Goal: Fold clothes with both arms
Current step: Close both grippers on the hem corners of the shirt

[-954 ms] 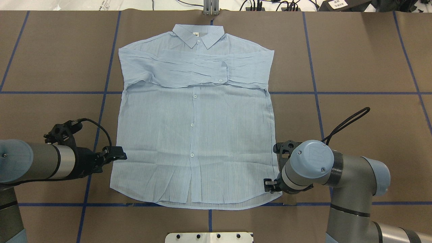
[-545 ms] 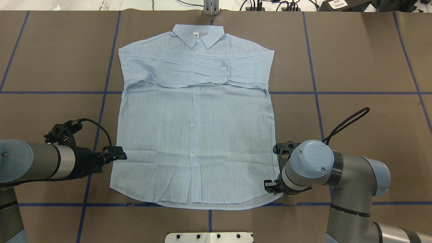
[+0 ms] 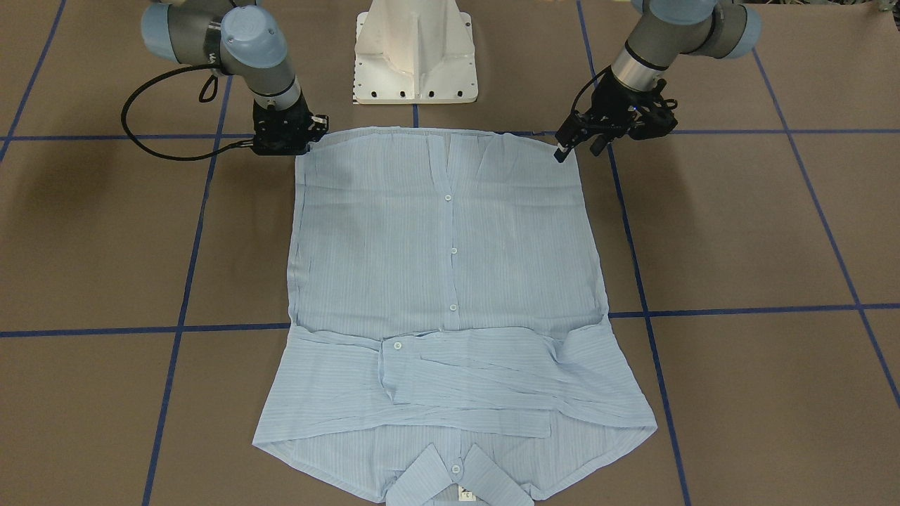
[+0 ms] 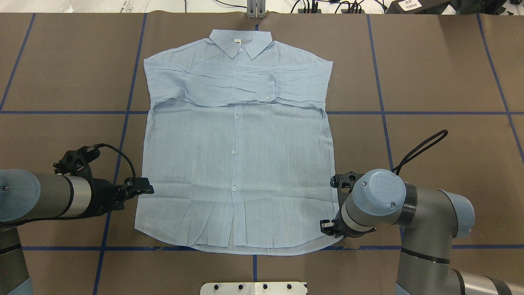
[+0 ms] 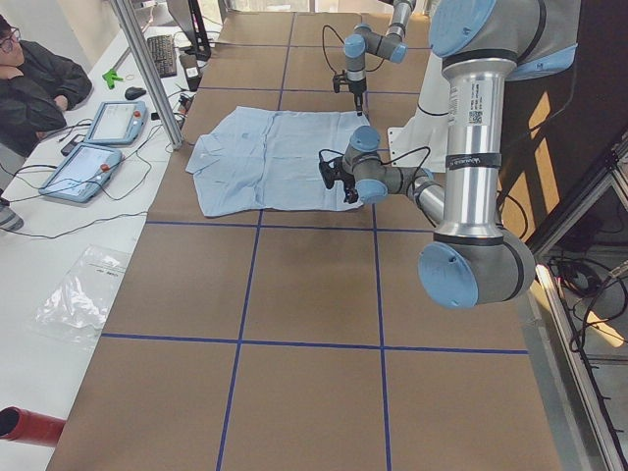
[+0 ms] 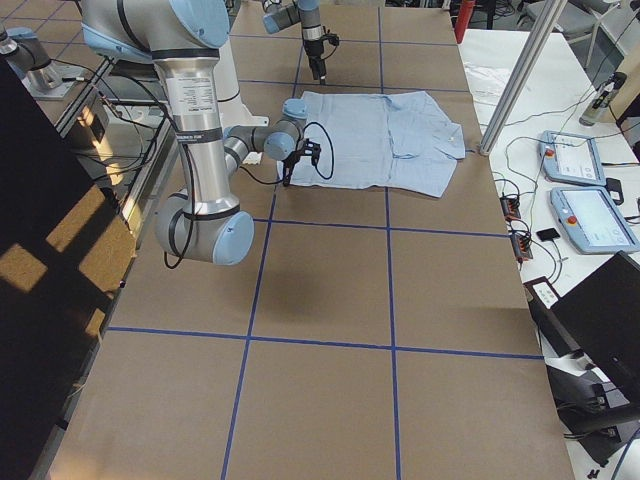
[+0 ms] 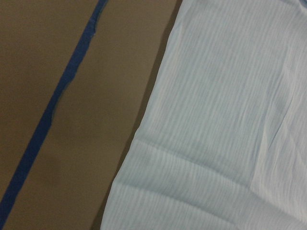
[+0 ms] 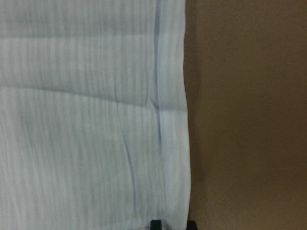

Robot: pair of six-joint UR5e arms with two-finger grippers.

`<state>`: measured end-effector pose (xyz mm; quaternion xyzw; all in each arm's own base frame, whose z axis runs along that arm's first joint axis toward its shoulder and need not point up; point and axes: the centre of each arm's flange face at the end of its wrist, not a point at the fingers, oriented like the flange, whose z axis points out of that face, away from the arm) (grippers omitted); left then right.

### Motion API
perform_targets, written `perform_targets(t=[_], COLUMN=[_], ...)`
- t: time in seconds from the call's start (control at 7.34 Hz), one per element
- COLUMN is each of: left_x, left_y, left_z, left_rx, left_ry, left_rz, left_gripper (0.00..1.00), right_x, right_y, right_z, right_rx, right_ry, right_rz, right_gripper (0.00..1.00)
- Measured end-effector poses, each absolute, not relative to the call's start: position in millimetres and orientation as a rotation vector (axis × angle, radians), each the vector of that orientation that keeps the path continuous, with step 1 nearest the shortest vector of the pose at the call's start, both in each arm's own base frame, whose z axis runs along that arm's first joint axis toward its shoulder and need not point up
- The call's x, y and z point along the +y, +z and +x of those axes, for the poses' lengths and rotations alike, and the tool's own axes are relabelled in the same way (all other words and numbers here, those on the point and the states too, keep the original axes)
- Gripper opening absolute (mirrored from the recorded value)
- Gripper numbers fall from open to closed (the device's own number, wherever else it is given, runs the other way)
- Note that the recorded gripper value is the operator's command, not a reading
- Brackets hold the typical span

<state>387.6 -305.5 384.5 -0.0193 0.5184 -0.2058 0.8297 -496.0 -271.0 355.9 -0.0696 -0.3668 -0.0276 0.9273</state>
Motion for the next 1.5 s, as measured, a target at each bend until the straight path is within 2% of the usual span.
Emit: perform_targets(t=[0.27, 0.95, 1.5], left_x=[-305, -293, -267], left_y=[385, 387, 362], left_z=[387, 393, 456], left_rx=[1.100, 1.084, 0.921], left_ry=[-0.438, -0.455, -0.469], left_rz=[-0.042, -0.074, -0.116], left_gripper=[0.99, 0.99, 0.93], right_x=[-272, -279, -282], right_y=[353, 340, 328], right_z=[-495, -494, -489], right_rx=[-0.758, -0.777, -0.796], right_ry=[-0.054, -0.026, -0.015], right_rz=[-0.141, -0.118, -0.090], right_gripper=[0.00, 0.00, 0.00])
